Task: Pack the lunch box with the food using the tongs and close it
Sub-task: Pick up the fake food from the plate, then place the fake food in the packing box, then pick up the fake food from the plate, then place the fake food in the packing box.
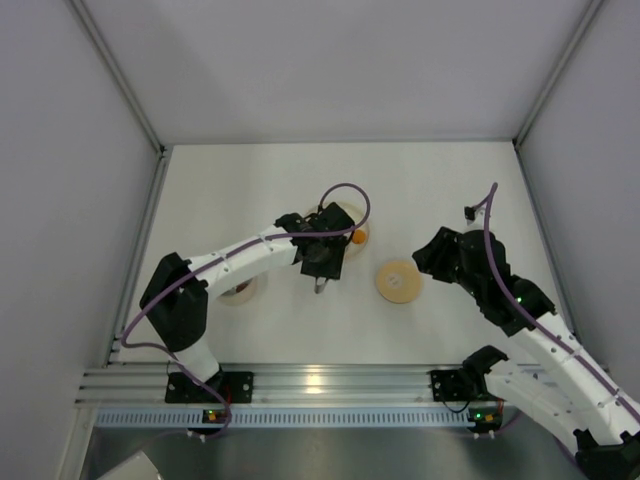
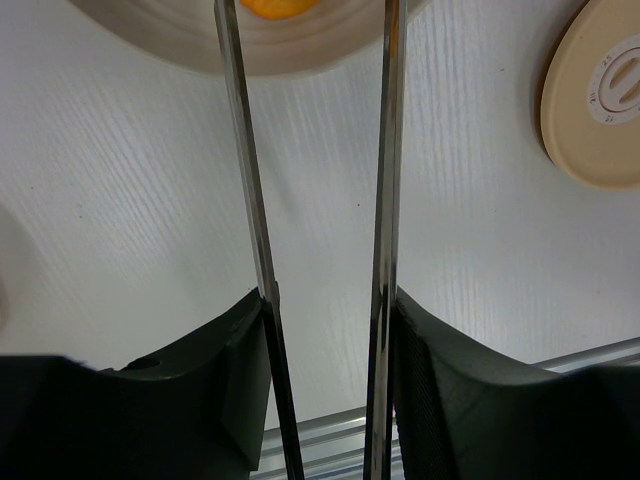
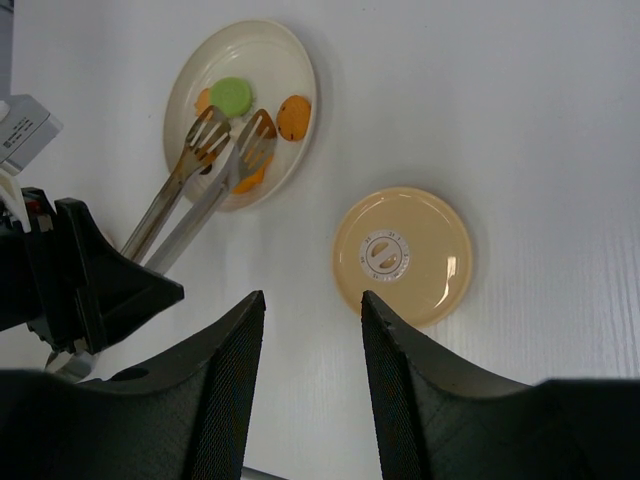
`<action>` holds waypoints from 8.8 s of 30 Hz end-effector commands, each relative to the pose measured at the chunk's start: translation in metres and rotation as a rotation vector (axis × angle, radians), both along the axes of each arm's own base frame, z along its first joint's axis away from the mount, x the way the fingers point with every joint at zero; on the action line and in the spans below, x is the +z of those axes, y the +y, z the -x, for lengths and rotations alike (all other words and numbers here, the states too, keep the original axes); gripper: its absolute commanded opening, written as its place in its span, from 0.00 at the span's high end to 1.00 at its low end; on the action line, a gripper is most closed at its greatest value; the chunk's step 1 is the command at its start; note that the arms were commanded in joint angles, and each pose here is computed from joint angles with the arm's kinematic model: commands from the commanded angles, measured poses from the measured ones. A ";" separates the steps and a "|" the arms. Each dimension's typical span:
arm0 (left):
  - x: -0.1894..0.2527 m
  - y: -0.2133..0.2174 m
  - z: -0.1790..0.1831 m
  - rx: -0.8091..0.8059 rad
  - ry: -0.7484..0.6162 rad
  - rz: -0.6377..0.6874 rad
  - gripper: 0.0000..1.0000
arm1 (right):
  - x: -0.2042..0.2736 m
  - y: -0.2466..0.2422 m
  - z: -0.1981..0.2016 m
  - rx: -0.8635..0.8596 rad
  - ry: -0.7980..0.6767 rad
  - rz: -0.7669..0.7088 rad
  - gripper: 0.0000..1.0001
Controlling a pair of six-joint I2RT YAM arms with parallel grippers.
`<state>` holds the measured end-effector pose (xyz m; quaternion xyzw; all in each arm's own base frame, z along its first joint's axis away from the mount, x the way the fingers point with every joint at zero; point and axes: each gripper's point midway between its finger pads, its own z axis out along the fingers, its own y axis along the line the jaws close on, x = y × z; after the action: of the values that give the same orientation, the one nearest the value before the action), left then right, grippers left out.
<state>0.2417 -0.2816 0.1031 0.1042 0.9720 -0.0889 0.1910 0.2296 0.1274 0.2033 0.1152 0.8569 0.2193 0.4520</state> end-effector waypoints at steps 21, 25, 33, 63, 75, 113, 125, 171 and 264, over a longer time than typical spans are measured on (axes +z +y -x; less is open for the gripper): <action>0.037 -0.005 -0.014 -0.005 -0.107 0.048 0.70 | 0.004 0.001 0.002 0.011 -0.012 0.011 0.57; 0.050 -0.002 -0.012 -0.006 -0.122 0.059 0.71 | 0.004 0.002 0.002 0.013 -0.011 0.010 0.56; 0.078 0.025 0.007 0.018 -0.149 0.077 0.70 | 0.004 0.004 -0.002 0.012 -0.012 0.011 0.56; 0.067 0.215 0.144 0.308 -0.143 0.003 0.64 | -0.013 0.016 -0.012 0.026 0.020 -0.003 0.57; 0.053 0.231 0.153 0.379 -0.140 -0.003 0.61 | -0.020 0.015 -0.011 0.024 0.026 0.001 0.57; 0.088 0.029 0.006 0.037 -0.185 0.091 0.48 | -0.010 0.011 -0.006 0.023 0.017 0.008 0.57; 0.053 -0.018 -0.034 -0.011 -0.142 0.034 0.47 | -0.008 0.002 0.000 0.009 0.007 0.024 0.57; -0.001 0.006 -0.045 0.016 -0.091 -0.104 0.49 | -0.015 0.003 0.001 0.015 0.016 0.023 0.56; 0.066 0.233 0.152 0.338 -0.137 -0.026 0.52 | -0.032 0.022 -0.016 0.052 0.045 0.017 0.57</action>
<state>0.1080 -0.0718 0.1747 -0.0588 0.9490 -0.0821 0.2986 0.2394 0.1388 0.1562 0.1067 0.8869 0.1976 0.4036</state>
